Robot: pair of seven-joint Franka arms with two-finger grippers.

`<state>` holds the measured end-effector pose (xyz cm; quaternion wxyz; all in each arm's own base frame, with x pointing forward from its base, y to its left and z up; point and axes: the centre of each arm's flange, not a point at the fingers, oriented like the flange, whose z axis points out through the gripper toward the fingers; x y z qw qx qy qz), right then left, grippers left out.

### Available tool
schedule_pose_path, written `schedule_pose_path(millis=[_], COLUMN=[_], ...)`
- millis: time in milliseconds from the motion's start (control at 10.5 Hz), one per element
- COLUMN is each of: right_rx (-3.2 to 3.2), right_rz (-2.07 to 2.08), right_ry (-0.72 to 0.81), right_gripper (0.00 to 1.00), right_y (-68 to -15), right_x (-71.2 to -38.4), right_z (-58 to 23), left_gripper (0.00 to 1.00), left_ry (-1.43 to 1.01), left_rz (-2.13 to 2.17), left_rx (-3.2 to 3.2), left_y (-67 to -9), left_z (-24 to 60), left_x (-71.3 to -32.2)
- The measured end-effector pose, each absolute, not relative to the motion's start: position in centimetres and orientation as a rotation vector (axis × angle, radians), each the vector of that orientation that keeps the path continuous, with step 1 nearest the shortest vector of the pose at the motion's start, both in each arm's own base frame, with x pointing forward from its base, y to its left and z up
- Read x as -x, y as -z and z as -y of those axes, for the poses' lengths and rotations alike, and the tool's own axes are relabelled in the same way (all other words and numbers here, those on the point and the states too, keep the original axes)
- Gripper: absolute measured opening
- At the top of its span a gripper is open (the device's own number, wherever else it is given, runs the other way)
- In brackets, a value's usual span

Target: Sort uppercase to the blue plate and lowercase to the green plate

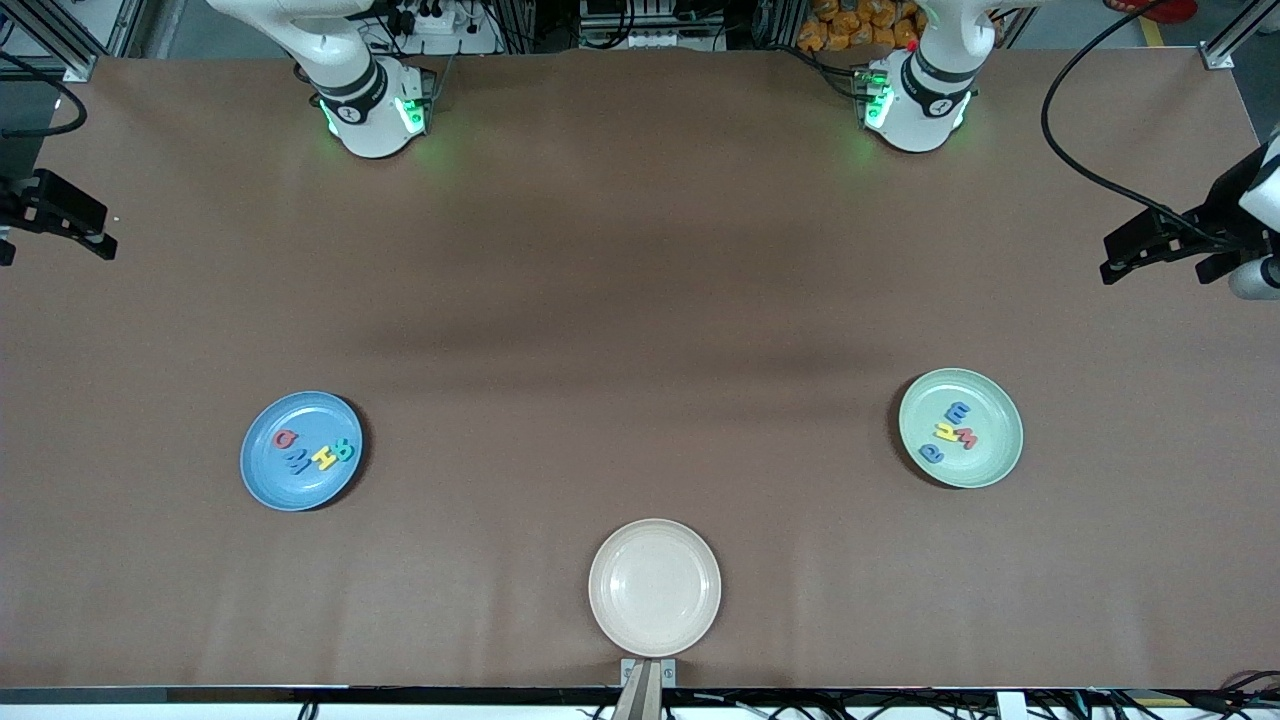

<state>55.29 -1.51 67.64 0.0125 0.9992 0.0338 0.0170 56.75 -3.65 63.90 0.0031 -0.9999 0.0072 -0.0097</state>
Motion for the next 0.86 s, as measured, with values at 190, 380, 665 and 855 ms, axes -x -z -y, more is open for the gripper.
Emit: schedule_pose_path(millis=[190,380,665,855], right_rx=[-3.115,-3.115,-3.115,-3.115], right_rz=[-0.105,-0.104,-0.104,-0.104], right_ry=[-0.045,-0.042,-0.038,-0.037], right_gripper=[1.0,1.0,1.0,1.0], right_y=[-67.56,-67.54,-67.52,-67.51], right_x=[-55.24,-55.22,-55.2,-55.19], right_z=[1.51,1.51,1.51,1.51], left_gripper=[1.0,1.0,1.0,1.0], left_ry=[0.02,0.014,0.007,-0.002], left_rz=[-0.022,-0.022,-0.022,-0.023], left_rx=[3.135,3.134,3.134,3.134], left_y=[-63.92,-63.95,-64.0,-63.96], left_z=[3.65,3.64,3.64,3.68], left_x=[-56.63,-56.54,-56.42,-56.35])
